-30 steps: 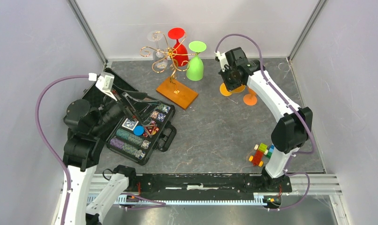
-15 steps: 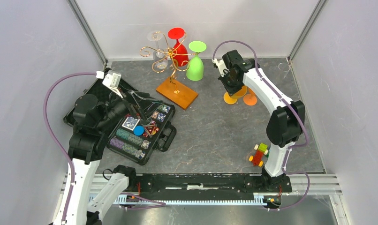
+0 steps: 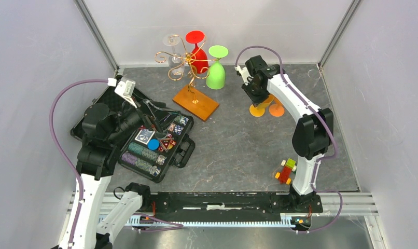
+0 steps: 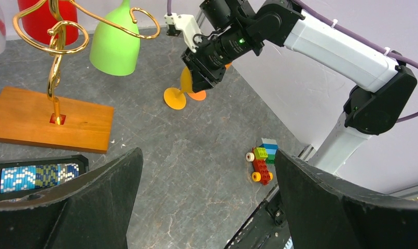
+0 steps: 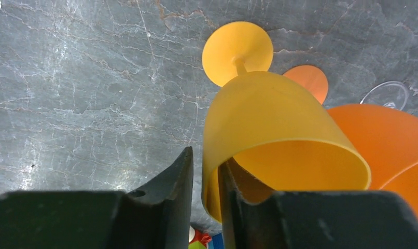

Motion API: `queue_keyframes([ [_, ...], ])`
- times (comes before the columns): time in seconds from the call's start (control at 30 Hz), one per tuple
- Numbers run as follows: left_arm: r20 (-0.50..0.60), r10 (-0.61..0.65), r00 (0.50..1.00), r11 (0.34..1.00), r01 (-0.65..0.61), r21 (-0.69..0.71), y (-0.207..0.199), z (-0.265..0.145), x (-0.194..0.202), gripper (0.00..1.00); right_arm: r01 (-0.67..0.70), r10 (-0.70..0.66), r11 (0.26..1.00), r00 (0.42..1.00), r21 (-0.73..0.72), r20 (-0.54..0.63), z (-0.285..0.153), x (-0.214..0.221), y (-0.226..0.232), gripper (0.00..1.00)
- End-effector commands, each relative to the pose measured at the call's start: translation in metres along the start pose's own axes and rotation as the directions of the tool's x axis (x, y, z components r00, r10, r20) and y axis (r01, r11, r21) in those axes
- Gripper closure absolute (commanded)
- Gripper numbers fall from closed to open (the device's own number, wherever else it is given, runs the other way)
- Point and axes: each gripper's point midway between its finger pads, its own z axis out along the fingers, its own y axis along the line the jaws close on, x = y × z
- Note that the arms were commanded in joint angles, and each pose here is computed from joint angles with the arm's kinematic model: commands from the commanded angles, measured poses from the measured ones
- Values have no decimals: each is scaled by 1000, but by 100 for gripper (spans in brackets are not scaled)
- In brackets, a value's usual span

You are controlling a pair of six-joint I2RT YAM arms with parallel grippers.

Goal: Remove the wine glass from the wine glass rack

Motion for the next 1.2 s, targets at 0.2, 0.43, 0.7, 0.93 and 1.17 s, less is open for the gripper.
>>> queue_keyframes([
  [0.2,27,55,998,998,-55,14,-1,4,-9,0,-50,21,990,978,131,208,-31,-60,-33,60],
  [0.43,28,47,998,999,-47,-5,3,5,-11,0,-85,51,994,927,75,373,-66,-90,-29,50],
  [0.7,65,54,996,996,-49,-76,14,5,-20,0,-208,216,974,719,-93,660,-144,-119,-16,35],
  [0.93,121,57,991,987,-37,-159,29,6,-30,0,-292,579,815,366,-501,728,-196,-136,13,35],
  [1.17,157,62,986,977,-28,-211,40,5,-32,0,-172,886,462,32,-870,464,-226,-147,29,30],
])
